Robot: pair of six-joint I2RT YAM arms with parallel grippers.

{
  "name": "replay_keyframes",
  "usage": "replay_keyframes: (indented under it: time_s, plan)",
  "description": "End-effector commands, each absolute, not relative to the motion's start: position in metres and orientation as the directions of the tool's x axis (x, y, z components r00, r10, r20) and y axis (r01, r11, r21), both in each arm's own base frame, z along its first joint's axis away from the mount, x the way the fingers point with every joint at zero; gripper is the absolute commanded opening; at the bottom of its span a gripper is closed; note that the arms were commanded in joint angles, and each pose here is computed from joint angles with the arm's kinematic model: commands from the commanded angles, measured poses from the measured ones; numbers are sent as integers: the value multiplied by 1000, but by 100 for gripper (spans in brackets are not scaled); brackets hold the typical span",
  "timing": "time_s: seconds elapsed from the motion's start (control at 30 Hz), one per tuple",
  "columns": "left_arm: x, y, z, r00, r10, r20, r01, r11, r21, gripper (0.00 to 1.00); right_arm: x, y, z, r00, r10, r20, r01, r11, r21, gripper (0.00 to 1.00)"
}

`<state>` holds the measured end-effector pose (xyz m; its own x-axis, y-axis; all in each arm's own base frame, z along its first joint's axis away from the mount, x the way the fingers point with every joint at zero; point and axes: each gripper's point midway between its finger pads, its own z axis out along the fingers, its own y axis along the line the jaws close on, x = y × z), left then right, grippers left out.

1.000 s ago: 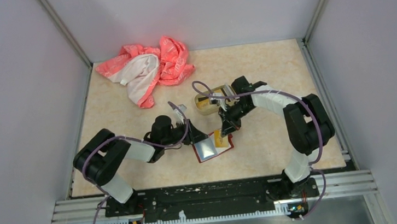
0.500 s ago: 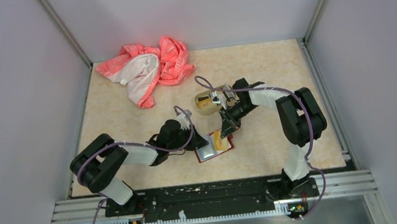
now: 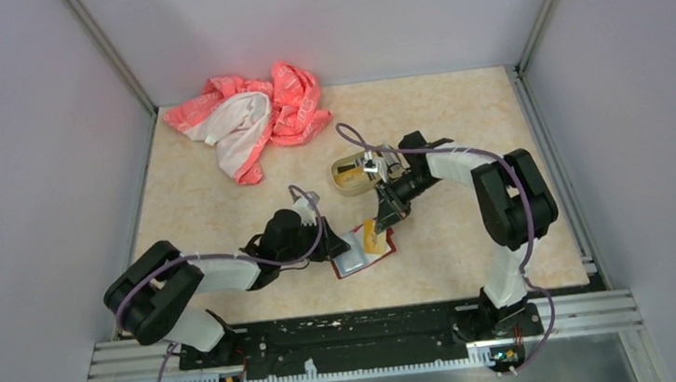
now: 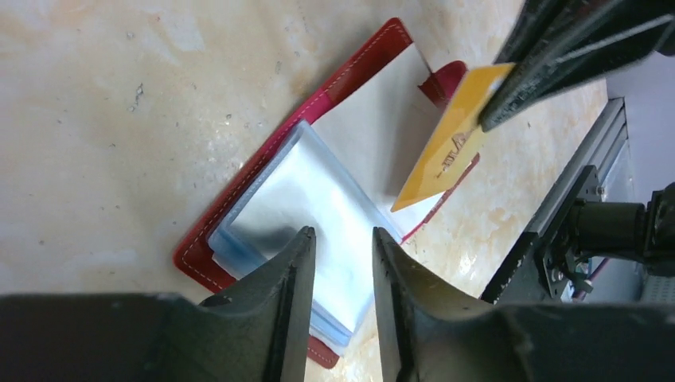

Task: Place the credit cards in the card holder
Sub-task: Insert the credit card into the card holder.

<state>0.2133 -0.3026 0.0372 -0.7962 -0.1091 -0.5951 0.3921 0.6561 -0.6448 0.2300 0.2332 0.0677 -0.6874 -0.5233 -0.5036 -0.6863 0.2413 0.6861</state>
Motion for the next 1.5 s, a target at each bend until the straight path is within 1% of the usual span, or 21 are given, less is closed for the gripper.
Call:
replay_keyframes:
  time_s: [0.0, 0.03, 0.1, 0.17, 0.2, 0.23, 0.3, 0.4, 0.47, 0.53, 0.6, 0.83, 1.0, 1.4, 1.47]
  plan:
    - [211, -294, 65, -722, -78, -687, 488, 646, -587, 44, 246, 239, 103, -623, -468, -627, -762, 185, 620, 0]
    - [212, -289, 68, -701, -78, -709, 502, 653, -567, 50, 247, 239, 104, -621, -465, -631, -765, 185, 617, 0]
    - [216, -279, 78, -652, -103, -752, 513, 670, -536, 66, 248, 239, 106, -619, -460, -636, -767, 182, 615, 0]
    - [216, -273, 86, -609, -135, -782, 530, 664, -527, 94, 248, 239, 108, -617, -456, -641, -770, 180, 613, 0]
    - [216, -271, 89, -597, -164, -785, 527, 658, -538, 98, 248, 238, 109, -616, -456, -643, -771, 179, 612, 0]
    - [217, -269, 91, -595, -209, -777, 509, 650, -564, 98, 248, 238, 109, -613, -456, -646, -774, 179, 608, 0]
    - [217, -268, 94, -604, -251, -757, 489, 633, -600, 98, 249, 238, 110, -608, -456, -650, -778, 180, 602, 0]
    - [213, -270, 90, -643, -241, -727, 468, 628, -622, 98, 250, 237, 110, -605, -456, -652, -782, 187, 595, 0]
    - [212, -273, 88, -670, -220, -709, 453, 635, -625, 92, 250, 236, 109, -606, -458, -650, -782, 191, 593, 0]
    - [214, -275, 85, -688, -205, -697, 437, 649, -622, 83, 251, 236, 109, -608, -458, -648, -780, 194, 595, 0]
    - [218, -278, 85, -687, -194, -701, 442, 653, -614, 79, 251, 236, 108, -609, -458, -647, -779, 193, 597, 0]
    - [234, -284, 65, -716, -156, -681, 389, 720, -574, 76, 250, 236, 110, -604, -457, -654, -783, 188, 592, 0]
    - [238, -288, 58, -733, -144, -665, 372, 734, -568, 75, 250, 236, 110, -606, -457, -651, -781, 188, 596, 0]
    - [227, -305, 78, -752, -140, -644, 429, 638, -640, 63, 249, 236, 112, -602, -457, -655, -783, 179, 595, 0]
    - [224, -308, 83, -751, -142, -644, 441, 618, -651, 58, 249, 237, 112, -600, -457, -656, -785, 179, 593, 0]
